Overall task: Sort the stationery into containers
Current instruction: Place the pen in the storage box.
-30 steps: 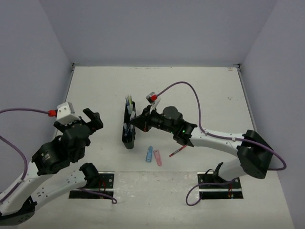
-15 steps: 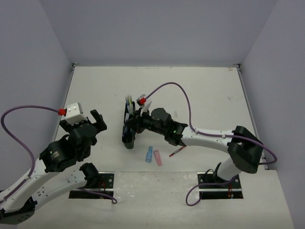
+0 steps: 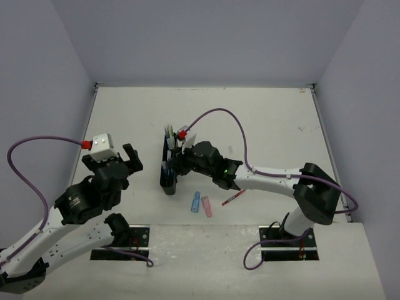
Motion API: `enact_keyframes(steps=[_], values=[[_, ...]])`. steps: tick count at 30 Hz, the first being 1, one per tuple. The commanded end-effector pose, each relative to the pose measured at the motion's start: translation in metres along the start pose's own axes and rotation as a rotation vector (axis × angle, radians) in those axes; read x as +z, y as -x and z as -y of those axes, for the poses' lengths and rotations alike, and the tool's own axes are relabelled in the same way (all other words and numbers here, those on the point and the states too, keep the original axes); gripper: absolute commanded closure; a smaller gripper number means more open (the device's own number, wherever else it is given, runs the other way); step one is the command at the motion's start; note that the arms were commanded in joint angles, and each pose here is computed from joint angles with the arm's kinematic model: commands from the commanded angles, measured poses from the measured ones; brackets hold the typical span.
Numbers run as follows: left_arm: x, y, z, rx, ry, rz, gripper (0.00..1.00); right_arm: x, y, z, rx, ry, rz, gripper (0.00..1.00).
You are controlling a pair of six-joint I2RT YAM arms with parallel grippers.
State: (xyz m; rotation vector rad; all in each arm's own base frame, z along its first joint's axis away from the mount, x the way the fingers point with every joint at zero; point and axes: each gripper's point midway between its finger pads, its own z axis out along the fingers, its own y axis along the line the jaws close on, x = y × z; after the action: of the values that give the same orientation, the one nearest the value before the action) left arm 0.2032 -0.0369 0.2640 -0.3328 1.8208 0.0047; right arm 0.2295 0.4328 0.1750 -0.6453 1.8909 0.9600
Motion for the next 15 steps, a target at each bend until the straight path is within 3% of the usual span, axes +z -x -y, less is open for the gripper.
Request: enact_keyframes(steps=[1, 4, 11, 15], values=[[0.004, 0.003, 0.007, 0.006, 0.001, 0.012, 0.00, -0.001, 0.017, -0.009, -0.023, 0.023, 0.030, 0.63], [0.006, 0.002, 0.011, 0.021, -0.002, 0.003, 0.00, -0.007, 0.026, -0.017, -0.024, 0.051, 0.030, 0.50], [0.006, 0.002, 0.020, 0.051, -0.034, -0.016, 0.00, -0.046, 0.069, -0.014, -0.022, -0.023, 0.119, 0.48], [0.002, 0.007, 0.045, 0.040, -0.142, -0.044, 0.00, -0.098, 0.084, 0.022, 0.066, -0.200, 0.208, 0.31]])
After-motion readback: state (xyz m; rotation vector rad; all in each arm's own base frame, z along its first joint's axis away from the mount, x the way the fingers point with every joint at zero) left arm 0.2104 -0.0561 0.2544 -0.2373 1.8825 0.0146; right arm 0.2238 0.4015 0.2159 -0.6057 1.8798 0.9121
